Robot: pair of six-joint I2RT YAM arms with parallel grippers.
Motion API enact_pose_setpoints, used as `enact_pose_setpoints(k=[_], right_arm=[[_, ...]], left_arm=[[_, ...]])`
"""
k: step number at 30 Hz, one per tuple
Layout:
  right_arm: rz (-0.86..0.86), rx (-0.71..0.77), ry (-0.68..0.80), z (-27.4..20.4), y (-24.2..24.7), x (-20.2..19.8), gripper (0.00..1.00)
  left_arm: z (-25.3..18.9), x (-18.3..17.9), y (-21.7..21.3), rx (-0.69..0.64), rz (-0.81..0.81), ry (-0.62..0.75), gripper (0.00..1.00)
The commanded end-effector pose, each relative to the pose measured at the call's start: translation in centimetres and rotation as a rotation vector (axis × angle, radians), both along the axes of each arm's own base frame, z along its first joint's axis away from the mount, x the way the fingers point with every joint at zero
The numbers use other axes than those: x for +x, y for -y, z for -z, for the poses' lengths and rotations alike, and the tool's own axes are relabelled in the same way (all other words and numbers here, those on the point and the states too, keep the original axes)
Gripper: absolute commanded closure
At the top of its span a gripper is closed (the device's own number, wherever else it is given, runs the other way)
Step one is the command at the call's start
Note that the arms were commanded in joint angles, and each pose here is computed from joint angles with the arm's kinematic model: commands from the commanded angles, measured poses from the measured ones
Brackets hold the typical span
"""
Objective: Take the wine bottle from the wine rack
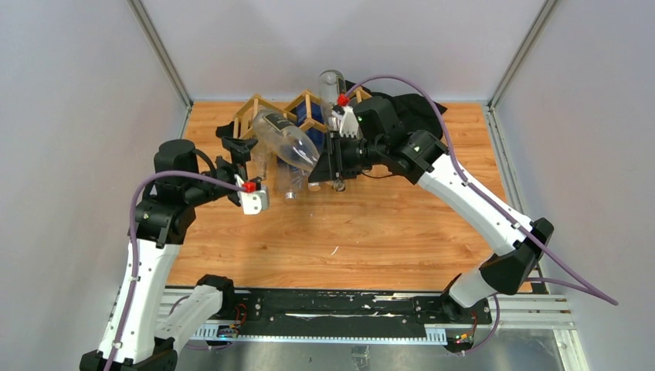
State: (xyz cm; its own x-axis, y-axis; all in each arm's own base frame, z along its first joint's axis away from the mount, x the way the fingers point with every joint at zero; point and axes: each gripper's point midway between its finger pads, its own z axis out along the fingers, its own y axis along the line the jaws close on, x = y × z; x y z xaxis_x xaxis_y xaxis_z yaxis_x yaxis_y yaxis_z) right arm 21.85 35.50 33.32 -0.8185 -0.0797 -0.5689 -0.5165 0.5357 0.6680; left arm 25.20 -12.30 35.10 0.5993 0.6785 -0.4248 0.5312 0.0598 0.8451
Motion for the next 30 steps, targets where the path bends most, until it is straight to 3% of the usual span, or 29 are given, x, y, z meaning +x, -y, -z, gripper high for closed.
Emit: enact_pose_setpoints(k=[1, 19, 30], right_arm=[[-0.163, 0.192, 0.226, -7.3, -0.7, -3.7, 1.0], [-0.435, 0.086, 0.218, -5.1, -2.4, -11.9, 1.0], [-0.536, 0.032, 0.244, -4.0, -1.9, -14.9, 1.0]], left_arm=[[1.4, -0.3, 0.0, 0.133, 0.062, 0.11, 0.0], [5.1, -2.1, 0.5, 0.138, 0.11, 0.111, 0.0], [7.2, -3.0, 0.2, 0.15, 0.111, 0.101, 0.0]])
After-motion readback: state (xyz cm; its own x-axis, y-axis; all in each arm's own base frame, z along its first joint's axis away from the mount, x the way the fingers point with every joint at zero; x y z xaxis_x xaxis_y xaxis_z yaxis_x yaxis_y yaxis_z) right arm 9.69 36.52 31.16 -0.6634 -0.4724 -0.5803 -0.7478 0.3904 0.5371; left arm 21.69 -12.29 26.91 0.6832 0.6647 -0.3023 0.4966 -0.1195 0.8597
